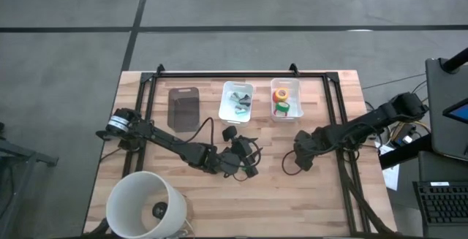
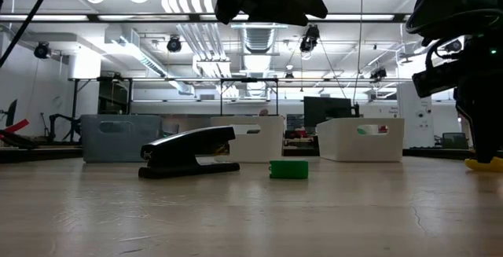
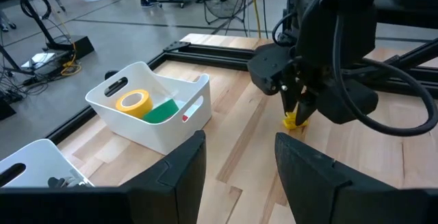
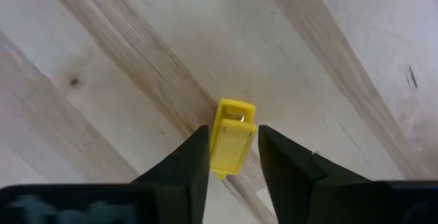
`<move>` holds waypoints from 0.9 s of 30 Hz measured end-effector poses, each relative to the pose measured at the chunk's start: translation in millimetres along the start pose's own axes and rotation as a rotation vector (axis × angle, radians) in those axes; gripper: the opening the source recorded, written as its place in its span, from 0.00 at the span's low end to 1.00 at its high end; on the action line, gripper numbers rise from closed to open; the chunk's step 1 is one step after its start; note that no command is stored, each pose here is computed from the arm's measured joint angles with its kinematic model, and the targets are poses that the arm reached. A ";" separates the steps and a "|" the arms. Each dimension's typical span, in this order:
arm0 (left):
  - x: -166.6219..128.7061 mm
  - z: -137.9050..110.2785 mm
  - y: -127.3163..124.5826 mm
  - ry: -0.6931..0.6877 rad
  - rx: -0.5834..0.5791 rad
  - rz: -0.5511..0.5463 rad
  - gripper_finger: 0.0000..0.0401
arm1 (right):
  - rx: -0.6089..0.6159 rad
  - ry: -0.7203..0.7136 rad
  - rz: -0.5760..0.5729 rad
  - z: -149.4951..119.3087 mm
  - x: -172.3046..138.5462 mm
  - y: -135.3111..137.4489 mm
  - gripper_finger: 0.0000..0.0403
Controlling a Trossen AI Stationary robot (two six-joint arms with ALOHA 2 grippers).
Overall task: Pick and place Stapler, Stapler remover, tape
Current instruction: Put the yellow stapler into the black bin
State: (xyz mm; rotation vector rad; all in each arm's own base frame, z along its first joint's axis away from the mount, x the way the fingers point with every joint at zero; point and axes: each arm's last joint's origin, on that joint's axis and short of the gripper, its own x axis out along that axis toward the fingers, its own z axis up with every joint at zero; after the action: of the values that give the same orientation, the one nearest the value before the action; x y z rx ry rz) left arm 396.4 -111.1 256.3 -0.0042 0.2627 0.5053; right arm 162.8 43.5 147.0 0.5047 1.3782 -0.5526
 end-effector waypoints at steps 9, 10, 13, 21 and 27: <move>0.4 -0.2 -1.7 0.017 -0.037 -0.075 0.44 | -0.060 -0.064 0.090 3.3 -7.8 4.1 0.13; 0.4 -0.3 -2.3 0.020 -0.031 -0.095 0.44 | -0.073 -0.079 0.116 4.4 -9.2 5.8 0.13; 0.8 -0.1 -3.6 0.030 -0.023 -0.161 0.44 | -0.122 -0.145 0.212 8.2 -14.9 12.5 0.14; 1.0 -0.4 -6.4 0.055 -0.010 -0.296 0.44 | -0.362 -0.395 0.452 11.3 -37.8 35.0 0.16; -0.7 0.4 -10.8 0.062 0.023 -0.449 0.44 | -0.570 -0.630 0.542 4.8 -54.9 54.7 0.15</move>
State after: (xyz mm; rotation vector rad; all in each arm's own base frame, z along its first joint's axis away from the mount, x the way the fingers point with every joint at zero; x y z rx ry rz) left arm 401.1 -120.9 256.2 -0.0557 0.3173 0.0556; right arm 195.4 86.6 202.7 0.1881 0.6925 0.1366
